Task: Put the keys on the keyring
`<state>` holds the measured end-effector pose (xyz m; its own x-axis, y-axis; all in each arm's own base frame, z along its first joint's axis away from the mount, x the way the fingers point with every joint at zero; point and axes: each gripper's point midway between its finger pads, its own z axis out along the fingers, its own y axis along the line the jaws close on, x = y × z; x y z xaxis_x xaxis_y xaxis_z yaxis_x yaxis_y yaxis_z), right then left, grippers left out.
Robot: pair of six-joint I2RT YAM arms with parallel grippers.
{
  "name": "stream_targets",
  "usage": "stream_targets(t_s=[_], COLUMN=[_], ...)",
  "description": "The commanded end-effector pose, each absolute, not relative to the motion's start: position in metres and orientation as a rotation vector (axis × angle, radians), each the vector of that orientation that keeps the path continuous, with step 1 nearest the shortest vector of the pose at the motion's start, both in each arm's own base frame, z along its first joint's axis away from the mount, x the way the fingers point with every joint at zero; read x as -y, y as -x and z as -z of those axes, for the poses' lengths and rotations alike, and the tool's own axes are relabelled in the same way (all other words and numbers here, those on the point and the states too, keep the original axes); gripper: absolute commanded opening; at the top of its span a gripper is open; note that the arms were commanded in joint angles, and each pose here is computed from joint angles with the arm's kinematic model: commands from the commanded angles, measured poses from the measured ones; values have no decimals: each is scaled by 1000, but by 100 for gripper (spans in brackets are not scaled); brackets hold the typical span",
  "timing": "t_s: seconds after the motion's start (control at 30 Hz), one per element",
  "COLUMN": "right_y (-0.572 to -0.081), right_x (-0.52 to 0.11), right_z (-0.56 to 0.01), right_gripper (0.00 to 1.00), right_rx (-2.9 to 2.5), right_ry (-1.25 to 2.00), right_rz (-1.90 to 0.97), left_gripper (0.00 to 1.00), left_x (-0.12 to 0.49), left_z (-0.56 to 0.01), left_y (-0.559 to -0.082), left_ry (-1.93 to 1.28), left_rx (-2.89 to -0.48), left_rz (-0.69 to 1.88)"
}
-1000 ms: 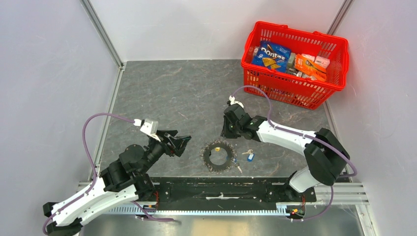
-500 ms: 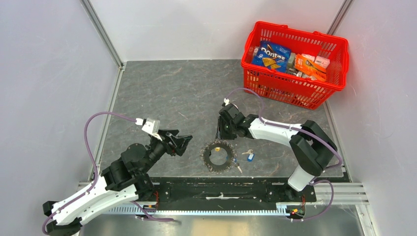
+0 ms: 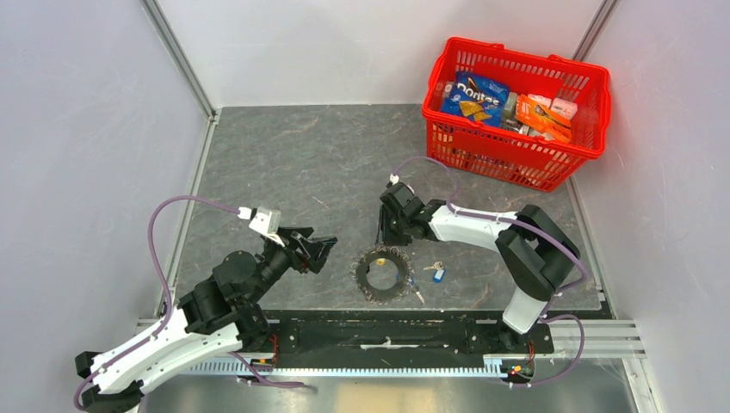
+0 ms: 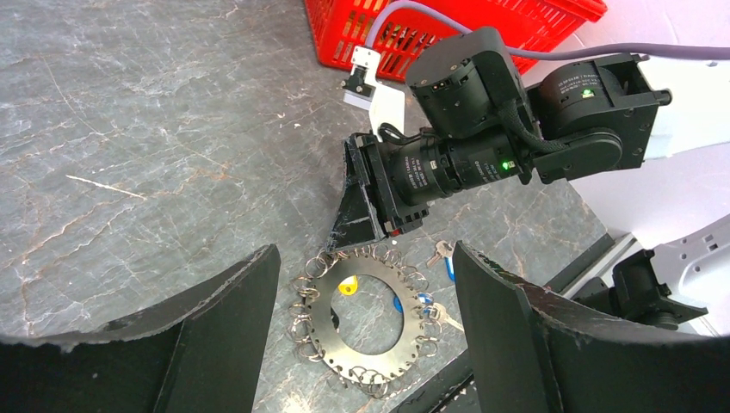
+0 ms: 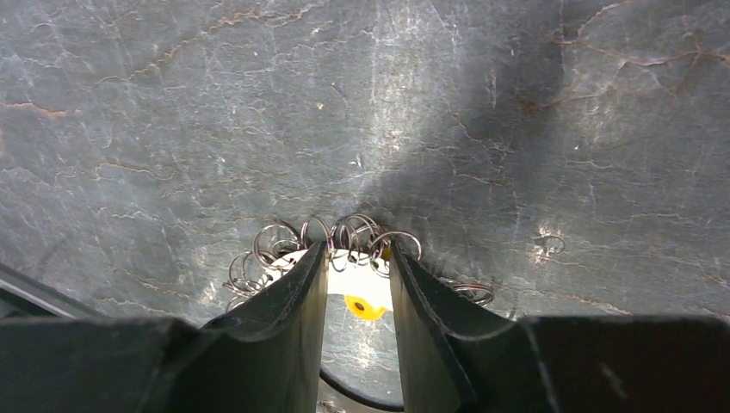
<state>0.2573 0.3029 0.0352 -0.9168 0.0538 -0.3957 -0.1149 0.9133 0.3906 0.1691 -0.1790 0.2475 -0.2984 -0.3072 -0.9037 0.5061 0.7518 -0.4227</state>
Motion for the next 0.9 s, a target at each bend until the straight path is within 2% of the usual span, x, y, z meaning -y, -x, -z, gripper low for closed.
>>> stream_targets(t_s=[0.0,0.23,0.47,0.87], right_y=[-266,-265,-265,-268], right_x=[-311,-305,-299,-295], right_z=[-39,-29,-21,-14], right_gripper=[39,38,32,0], right_rx=[-2661,-2689,-2713,-2723], right_ry=[-5,-55,-104,-149], right_rz=[-605,-587,-591,-613], left_gripper=[80,80,80,81], left_x=[179,179,179,178], left_z=[-252,-251,-251,-250], left_y=[-172,-173,-174,-176], left_ry=[-125,-126,-126,-121], left_rx=[-1670,-1671,-1673,-1678], left_rz=[816,810,806,788])
